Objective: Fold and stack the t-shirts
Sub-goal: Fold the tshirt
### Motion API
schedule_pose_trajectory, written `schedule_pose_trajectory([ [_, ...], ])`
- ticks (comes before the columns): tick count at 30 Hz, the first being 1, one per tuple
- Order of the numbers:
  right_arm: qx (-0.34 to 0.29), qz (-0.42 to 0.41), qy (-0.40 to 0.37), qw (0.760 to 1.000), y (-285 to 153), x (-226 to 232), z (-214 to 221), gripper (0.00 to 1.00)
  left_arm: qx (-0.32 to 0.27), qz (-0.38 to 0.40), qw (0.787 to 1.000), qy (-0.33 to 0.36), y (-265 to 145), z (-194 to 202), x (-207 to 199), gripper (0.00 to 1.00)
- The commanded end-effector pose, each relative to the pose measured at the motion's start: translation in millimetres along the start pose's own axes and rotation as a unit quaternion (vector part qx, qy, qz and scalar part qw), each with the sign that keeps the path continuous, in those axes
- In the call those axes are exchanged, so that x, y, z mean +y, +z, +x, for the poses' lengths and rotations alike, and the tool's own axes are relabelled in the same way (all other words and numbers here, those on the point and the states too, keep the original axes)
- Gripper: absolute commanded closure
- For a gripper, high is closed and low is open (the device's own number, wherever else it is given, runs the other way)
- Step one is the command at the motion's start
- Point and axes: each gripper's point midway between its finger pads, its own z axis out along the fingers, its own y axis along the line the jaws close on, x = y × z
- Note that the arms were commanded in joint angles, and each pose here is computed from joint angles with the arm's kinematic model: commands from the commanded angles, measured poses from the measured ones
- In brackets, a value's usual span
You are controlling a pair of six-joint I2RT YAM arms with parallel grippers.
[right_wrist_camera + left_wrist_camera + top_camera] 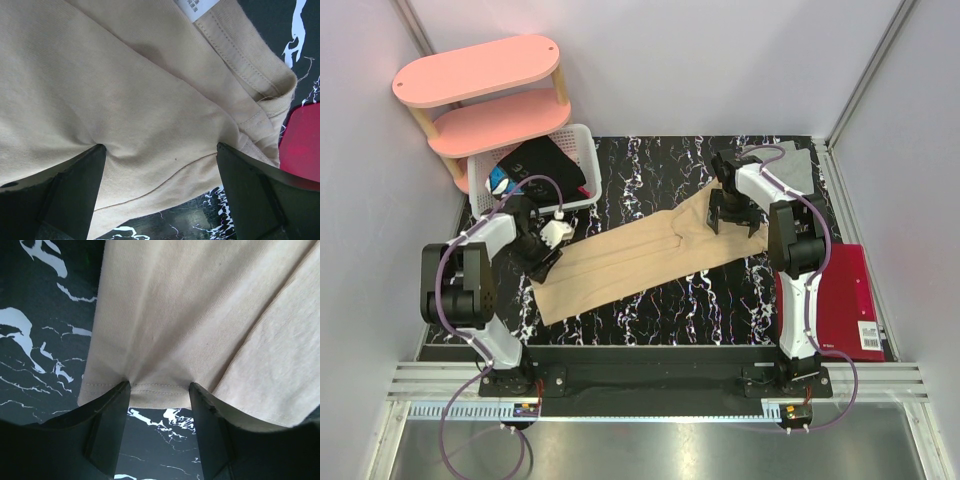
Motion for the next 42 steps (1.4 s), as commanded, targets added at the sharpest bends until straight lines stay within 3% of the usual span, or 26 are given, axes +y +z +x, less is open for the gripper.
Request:
schedule_pose_trajectory([
  [1,-0.014,0.084,0.001,0.996,31,-37,-7,0.0,0.117,0.008,0.993,0.001,9,66,-15,0.42],
  [10,-0.072,0.024,0.032,0.997,-26,-28,-35,0.0,0.113,-0.004,0.994,0.001,1,68,-14,0.43],
  [18,-0.082,-0.117,0.009,0.99,-84,43,-23,0.0,0.038,0.0,0.999,0.004,-43,31,-22,0.42],
  [22,-0.055,-0.123,-0.007,0.991,-74,61,-5,0.0,-0.01,0.013,1.0,0.005,-70,1,-30,0.41],
  [25,-0.027,-0.116,-0.025,0.993,-58,71,16,0.0,-0.012,0.016,1.0,0.016,-74,-4,-37,0.41],
  [32,-0.01,-0.053,-0.022,0.998,-33,47,42,0.0,-0.009,0.024,0.999,0.02,-65,-10,-34,0.42],
  [42,-0.005,-0.025,-0.011,1.0,-19,31,59,0.0,0.062,0.007,0.998,0.011,-19,-15,9,0.44],
])
